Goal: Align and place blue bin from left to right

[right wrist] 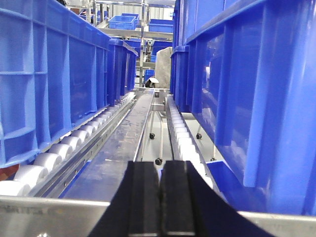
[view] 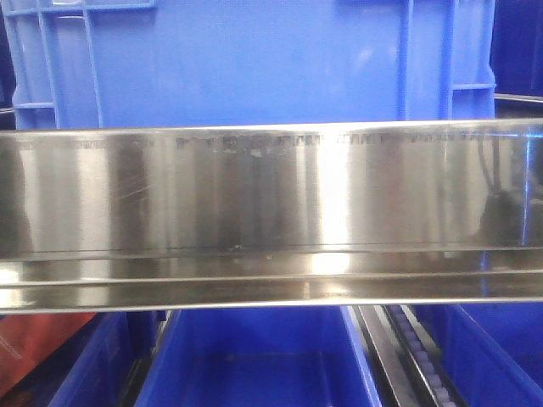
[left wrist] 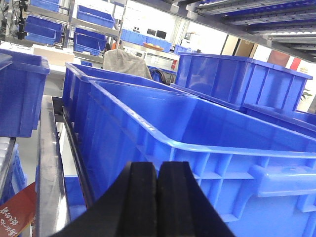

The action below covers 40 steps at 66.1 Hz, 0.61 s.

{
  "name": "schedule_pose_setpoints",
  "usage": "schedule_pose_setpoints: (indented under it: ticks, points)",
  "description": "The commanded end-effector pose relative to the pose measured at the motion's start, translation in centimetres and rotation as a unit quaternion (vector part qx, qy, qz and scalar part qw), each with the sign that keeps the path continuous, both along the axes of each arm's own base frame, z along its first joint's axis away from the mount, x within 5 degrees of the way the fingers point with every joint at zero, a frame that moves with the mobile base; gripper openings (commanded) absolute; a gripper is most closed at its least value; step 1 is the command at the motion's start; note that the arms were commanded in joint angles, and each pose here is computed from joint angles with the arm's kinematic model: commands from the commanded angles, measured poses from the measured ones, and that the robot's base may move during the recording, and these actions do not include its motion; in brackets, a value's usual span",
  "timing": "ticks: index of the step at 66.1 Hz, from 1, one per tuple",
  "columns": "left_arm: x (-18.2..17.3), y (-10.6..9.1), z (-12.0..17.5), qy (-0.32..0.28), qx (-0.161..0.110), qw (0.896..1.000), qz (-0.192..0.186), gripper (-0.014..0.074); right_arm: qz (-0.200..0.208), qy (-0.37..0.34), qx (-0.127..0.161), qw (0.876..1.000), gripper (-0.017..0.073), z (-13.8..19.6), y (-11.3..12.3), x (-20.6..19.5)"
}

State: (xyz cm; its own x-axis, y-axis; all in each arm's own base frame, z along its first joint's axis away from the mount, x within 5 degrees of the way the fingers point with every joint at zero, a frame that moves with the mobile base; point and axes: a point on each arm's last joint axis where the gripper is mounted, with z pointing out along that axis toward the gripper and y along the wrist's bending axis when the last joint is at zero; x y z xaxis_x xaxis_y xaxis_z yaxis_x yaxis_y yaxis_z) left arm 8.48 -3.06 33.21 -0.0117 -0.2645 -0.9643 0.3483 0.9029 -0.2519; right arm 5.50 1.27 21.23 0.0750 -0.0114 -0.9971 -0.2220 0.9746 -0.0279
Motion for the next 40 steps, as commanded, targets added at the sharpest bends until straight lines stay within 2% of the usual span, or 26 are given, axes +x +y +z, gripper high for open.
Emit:
schedule_pose_setpoints:
  ticks: [1,20,29,40]
  points:
    - [-0.1,-0.1,0.3,-0.015,-0.002,1.000,-0.006,-0.0111,-0.002,-0.012,0.001,1.000,-0.0078,0.2,0.0,0.0]
    - [-0.1,-0.1,0.3,-0.015,-0.002,1.000,-0.006,-0.0111,-0.002,-0.012,0.001,1.000,-0.0078,0.2,0.0,0.0]
    - [-0.1,0.0,0.1,-0.012,0.007,1.000,-0.003,-0.0111,-0.002,-0.012,0.001,1.000,-0.0078,0.2,0.0,0.0]
    - [-0.5,0.7,-1.1,-0.003,-0.017,0.999,0.026,-0.0111,-0.002,-0.012,0.001,1.000,-0.0078,0.2,0.0,0.0]
